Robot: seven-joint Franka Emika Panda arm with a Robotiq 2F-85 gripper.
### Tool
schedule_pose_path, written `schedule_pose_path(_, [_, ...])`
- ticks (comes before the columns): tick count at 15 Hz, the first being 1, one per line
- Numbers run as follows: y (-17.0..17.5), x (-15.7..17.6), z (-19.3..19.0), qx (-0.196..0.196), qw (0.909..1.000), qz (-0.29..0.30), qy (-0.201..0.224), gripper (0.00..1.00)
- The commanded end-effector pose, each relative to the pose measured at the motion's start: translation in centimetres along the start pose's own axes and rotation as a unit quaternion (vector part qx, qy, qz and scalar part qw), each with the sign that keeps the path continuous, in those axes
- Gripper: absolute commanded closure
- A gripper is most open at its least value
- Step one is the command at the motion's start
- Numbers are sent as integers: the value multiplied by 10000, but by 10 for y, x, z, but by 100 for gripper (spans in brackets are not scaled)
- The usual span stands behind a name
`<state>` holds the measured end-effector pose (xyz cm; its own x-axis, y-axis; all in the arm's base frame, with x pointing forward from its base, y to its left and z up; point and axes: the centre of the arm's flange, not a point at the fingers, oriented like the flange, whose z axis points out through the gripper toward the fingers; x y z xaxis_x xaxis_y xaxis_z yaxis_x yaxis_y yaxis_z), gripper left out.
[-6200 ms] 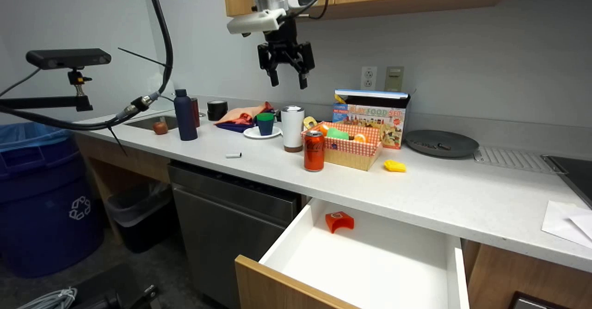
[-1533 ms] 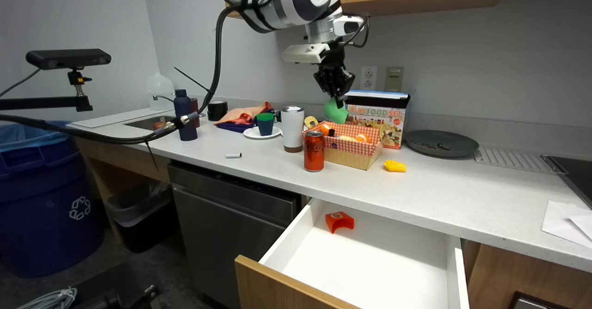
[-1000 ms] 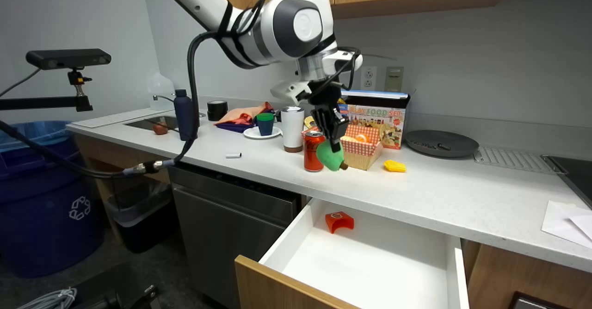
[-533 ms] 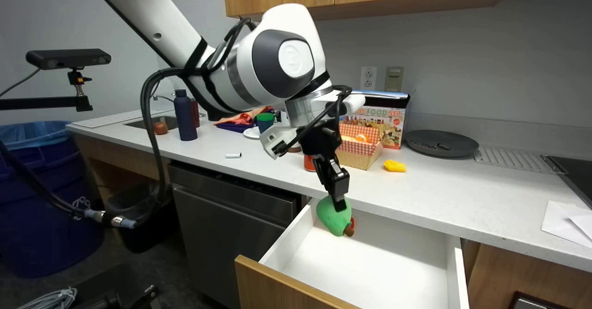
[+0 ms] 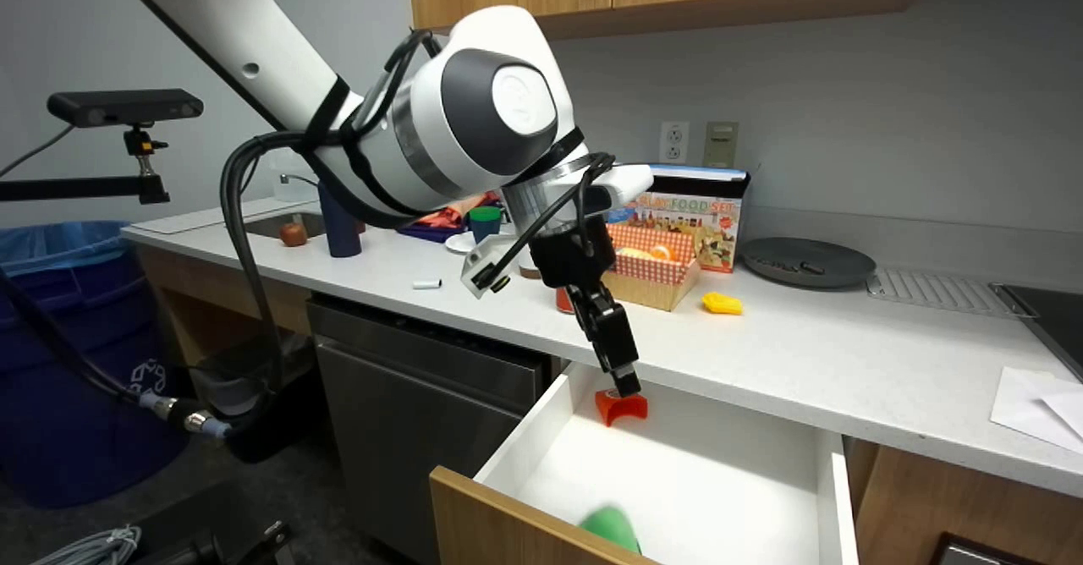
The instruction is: Pick up the green toy, put it in the drawer and close the drawer.
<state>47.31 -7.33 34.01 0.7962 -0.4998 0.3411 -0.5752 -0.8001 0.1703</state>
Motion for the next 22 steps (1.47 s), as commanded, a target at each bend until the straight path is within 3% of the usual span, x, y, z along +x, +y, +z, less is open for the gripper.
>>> schedule_pose_path(1, [0, -4, -19, 2, 9992, -8, 408, 8])
schedule_pose_path(3, [0, -5, -27, -37, 9987, -113, 496, 0])
schedule_pose_path(14, [-8, -2, -25, 0, 9991, -209, 378, 0])
schedule_pose_path(22, [-3, -14, -26, -792, 9953, -34, -553, 0])
